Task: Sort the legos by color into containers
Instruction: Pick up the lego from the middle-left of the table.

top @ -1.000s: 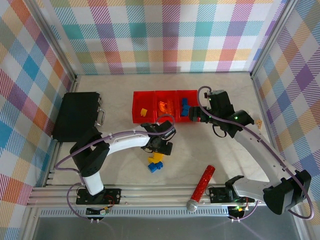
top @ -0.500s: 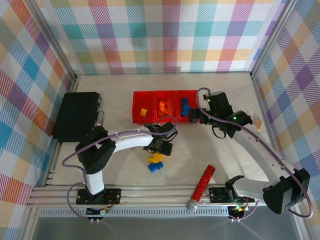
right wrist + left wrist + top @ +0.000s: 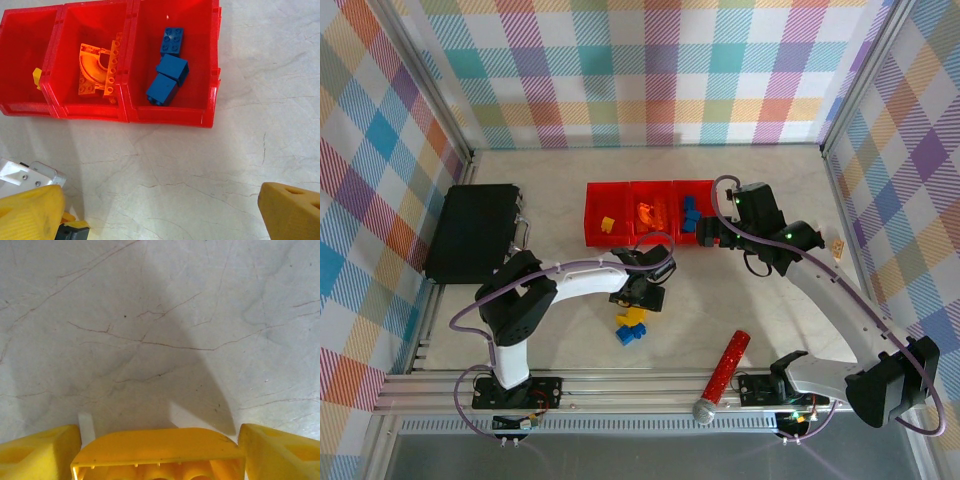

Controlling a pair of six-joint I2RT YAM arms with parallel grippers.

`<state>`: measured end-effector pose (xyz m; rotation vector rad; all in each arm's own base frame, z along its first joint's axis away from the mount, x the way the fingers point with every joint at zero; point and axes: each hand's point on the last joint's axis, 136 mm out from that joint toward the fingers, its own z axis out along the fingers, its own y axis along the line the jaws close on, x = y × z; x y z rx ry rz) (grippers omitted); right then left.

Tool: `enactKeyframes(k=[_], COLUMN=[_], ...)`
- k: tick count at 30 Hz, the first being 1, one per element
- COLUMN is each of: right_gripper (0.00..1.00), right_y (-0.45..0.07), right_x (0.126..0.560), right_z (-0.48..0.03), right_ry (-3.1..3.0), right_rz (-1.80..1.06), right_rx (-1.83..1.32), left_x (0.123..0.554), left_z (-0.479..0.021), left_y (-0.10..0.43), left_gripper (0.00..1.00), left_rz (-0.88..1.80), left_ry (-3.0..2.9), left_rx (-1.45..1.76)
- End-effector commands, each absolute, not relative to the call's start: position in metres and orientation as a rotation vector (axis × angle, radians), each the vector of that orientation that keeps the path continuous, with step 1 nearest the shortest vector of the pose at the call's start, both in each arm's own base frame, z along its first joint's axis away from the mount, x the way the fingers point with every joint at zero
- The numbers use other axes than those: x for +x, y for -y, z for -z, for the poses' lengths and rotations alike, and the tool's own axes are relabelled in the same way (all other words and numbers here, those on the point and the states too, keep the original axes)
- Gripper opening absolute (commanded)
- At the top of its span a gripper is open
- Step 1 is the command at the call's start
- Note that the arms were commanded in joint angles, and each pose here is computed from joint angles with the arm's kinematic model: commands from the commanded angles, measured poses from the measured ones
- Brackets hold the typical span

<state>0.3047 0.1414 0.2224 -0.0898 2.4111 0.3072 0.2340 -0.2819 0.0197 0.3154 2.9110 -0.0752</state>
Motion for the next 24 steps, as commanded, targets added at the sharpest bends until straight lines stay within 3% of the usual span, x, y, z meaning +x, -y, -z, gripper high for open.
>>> enactKeyframes(k=[1,13,19,24], right_gripper=[0.99,0.99,0.99,0.99], right_y=[-0.139,-0.139,-0.139,-0.139], right_x=[0.305,0.305,0.305,0.304], right_z=[-0.217,-0.214,-0.213,-0.208], right_ry=[-2.423,-2.426,-2.43,-2.436], right_rz=[-0.303,-0.299,-0.306,-0.303], right_rx=[-0.07,-0.06,-0.053,-0.052], left_x=[0.229,0.231,0.237,0.249], left_z=[-0.015,-0.015,-0.028,-0.056], left_y=[0.286,0.284,0.28,0.28], left_gripper=[0.81,0.66,0.48,0.47], left_rz=[0.085,0.078,0.049,0.085], left_ry=[-2.928,-2.917,-2.883,-2.795], left_rx=[0.305,0.266,0.237,0.219])
